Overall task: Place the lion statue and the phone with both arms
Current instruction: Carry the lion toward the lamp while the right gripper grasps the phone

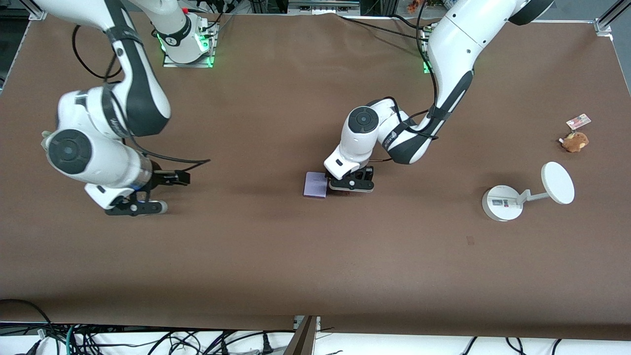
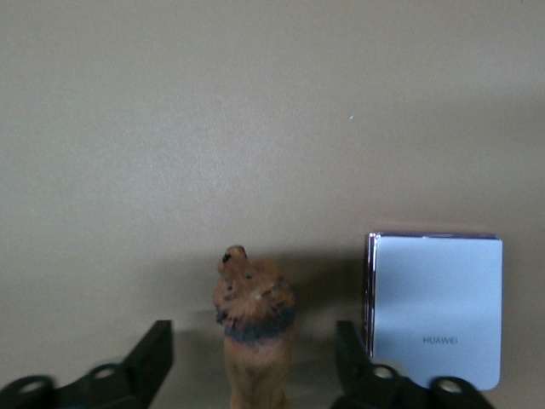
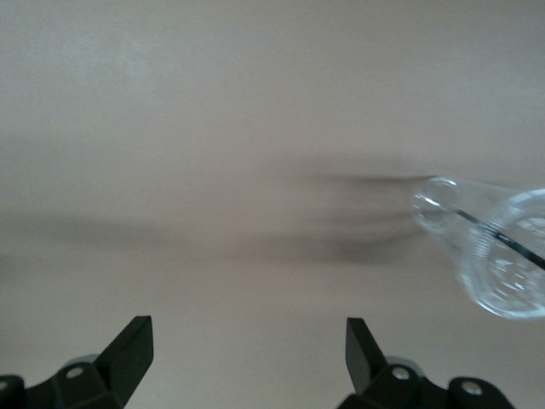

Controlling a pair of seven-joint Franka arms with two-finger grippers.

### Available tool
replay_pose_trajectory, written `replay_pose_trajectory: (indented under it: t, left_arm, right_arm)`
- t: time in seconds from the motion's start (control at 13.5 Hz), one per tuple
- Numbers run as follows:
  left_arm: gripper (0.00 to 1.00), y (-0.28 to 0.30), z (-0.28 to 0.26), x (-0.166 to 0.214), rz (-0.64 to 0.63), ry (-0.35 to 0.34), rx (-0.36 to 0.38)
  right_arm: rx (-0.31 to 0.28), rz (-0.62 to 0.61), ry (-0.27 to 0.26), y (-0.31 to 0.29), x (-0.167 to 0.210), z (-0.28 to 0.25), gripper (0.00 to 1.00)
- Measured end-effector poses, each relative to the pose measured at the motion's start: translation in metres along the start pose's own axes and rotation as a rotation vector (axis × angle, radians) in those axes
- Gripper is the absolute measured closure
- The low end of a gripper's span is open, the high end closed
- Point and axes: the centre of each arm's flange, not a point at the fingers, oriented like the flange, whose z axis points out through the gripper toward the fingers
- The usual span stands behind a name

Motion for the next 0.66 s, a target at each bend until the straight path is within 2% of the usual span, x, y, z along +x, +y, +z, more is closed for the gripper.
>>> replay_pose_trajectory:
  t: [0.15,0.3,0.52,0.66]
  left_arm:
    - [0.45,0.0,-0.001,0.001,-0.001,0.003,-0.001]
    - [0.64,0.0,-0.002,0.002,-0.001,0.004,-0.002]
    - [0.64,-0.003,-0.012,0.01,-0.011,0.016,0.003]
    - [0.64,-0.017,-0.033,0.023,-0.033,0.007,0.057]
  right_arm:
    - [-0.004,-0.016,0.003,-0.021,0.006,0.023,0.0]
    - [-0.006,-0.018,0.011,-0.042,0.01,0.045,0.0]
    - [-0.007,0.011,0.033,-0.085,0.01,0.071,0.0]
    - [-0.005,0.031,0.05,-0.114,0.007,0.084,0.0]
